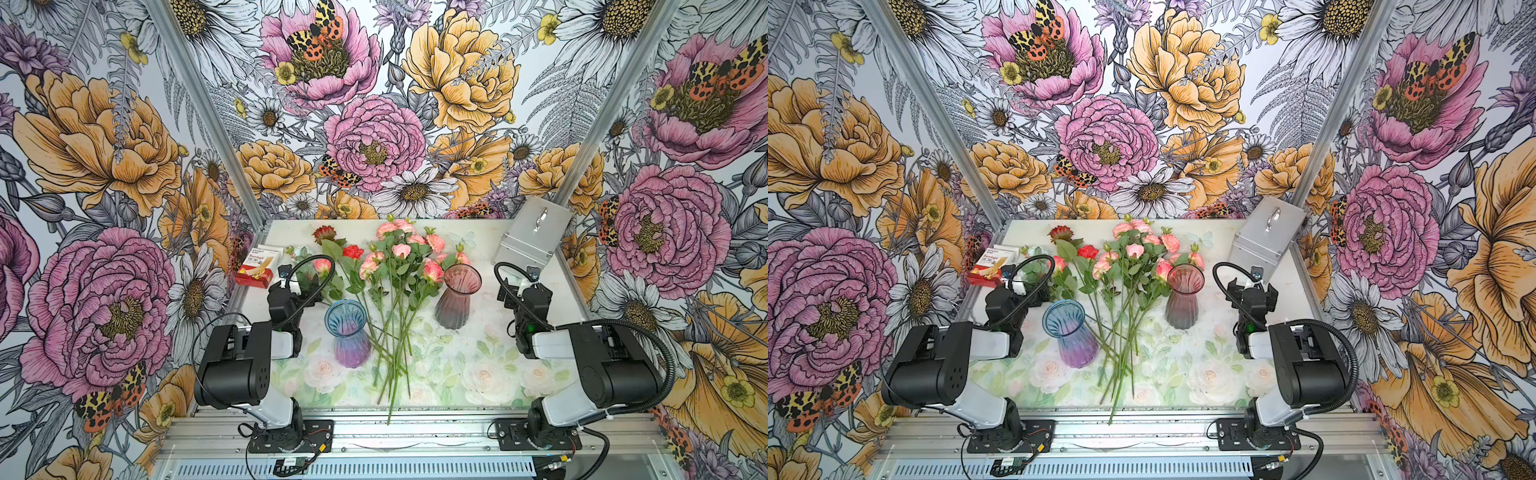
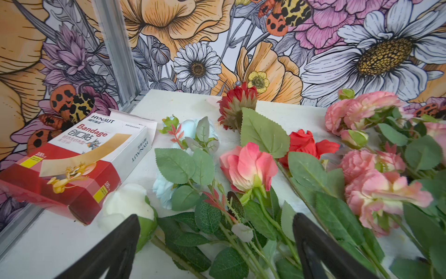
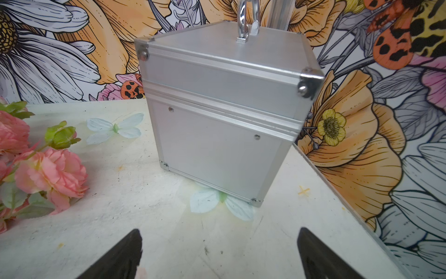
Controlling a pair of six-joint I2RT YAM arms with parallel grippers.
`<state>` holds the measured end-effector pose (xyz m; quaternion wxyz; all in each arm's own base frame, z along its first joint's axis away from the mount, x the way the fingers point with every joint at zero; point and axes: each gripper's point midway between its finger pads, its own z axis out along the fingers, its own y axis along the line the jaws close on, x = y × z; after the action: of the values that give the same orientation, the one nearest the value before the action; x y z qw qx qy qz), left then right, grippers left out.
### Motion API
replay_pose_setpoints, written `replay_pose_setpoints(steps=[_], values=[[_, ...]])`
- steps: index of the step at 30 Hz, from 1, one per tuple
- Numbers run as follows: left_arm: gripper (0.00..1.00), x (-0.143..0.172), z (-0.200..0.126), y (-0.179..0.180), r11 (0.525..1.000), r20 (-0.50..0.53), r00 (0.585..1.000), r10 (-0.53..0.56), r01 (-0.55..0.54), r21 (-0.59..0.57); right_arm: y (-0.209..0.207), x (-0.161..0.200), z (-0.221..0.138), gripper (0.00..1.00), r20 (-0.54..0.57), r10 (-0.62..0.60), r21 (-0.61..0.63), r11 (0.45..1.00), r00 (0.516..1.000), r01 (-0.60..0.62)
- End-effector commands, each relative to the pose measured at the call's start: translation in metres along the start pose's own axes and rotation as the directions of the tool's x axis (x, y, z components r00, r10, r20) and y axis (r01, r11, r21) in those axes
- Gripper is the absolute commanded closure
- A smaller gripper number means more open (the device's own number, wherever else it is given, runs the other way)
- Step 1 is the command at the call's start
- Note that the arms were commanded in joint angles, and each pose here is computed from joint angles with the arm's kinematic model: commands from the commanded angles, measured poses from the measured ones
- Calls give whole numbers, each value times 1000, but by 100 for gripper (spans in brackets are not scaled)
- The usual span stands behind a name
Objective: Place the pink flowers into the vase
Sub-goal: Move the vase to the center of the board.
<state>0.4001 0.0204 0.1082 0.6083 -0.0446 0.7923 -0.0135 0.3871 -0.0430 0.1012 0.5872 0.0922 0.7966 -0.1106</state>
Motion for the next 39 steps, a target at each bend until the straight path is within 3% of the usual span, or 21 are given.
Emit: replay_pose_setpoints(steps=[1,12,15,21,27,33,37,39], values=[[2,-9,1,-16,998,18,999,27,-28,60,2,-16,2,0,44,21,-10,1000,999,-20],[2,-9,2,-9,999,18,1000,10,-10,32,2,-16,2,0,45,21,-11,1000,999,-20],[2,-13,1,-2,1000,24,1000,3,-2,-27,-3,-18,1,1,49,32,19,999,998,-33],[2,-46,-19,36,961,2,997,-71,69,-267,-3,-22,-7,0,85,32,16,999,996,-33],[1,-72,-38,15,965,45,997,-61,70,-251,-1,-23,-13,0,108,24,9,1000,994,-25],[1,-110,-48,26,926,75,974,-214,226,-301,0,-34,-8,0,35,-6,36,999,999,5],[1,-131,-41,11,928,40,942,-332,334,-163,-25,-61,-1,0,-43,30,183,983,999,-21],[1,-139,-37,6,891,10,896,-443,442,-101,-27,-74,-3,0,-24,41,195,980,999,-35]])
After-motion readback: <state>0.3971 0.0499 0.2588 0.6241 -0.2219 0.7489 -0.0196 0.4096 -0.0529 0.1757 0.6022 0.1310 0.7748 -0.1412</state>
